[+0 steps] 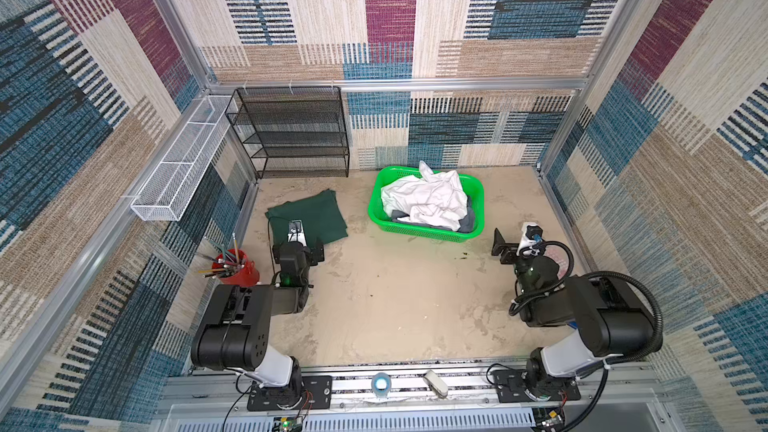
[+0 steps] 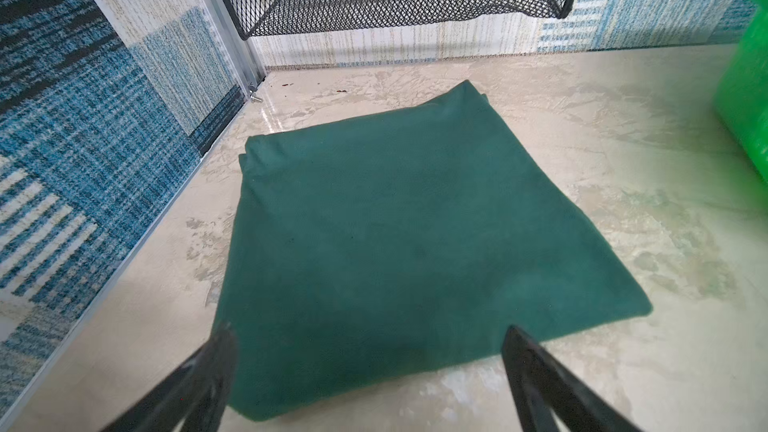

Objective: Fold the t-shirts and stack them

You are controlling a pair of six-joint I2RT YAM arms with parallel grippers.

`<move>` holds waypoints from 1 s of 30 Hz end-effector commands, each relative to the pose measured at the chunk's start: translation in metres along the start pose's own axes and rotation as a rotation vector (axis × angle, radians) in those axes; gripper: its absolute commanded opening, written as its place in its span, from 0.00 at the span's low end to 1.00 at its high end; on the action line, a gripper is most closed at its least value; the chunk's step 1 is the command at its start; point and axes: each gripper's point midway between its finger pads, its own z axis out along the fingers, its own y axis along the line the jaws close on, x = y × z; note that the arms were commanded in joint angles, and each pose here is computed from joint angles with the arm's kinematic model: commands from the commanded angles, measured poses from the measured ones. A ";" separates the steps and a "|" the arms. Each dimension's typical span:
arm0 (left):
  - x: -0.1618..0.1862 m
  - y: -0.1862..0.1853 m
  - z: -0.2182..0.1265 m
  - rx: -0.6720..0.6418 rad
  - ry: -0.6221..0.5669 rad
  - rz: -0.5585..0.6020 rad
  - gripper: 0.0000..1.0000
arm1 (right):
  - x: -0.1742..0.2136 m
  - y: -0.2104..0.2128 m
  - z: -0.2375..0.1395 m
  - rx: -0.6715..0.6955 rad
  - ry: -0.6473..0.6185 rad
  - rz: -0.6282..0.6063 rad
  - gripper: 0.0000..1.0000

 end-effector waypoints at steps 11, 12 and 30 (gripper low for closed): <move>-0.004 -0.002 0.001 0.012 -0.010 -0.013 0.99 | -0.009 0.001 0.000 -0.005 -0.034 -0.004 0.99; -0.004 -0.002 0.001 0.013 -0.010 -0.013 0.99 | -0.009 0.001 0.000 -0.005 -0.033 -0.005 0.99; -0.004 -0.002 0.001 0.013 -0.010 -0.012 0.99 | -0.008 0.003 0.001 -0.013 -0.032 -0.009 0.99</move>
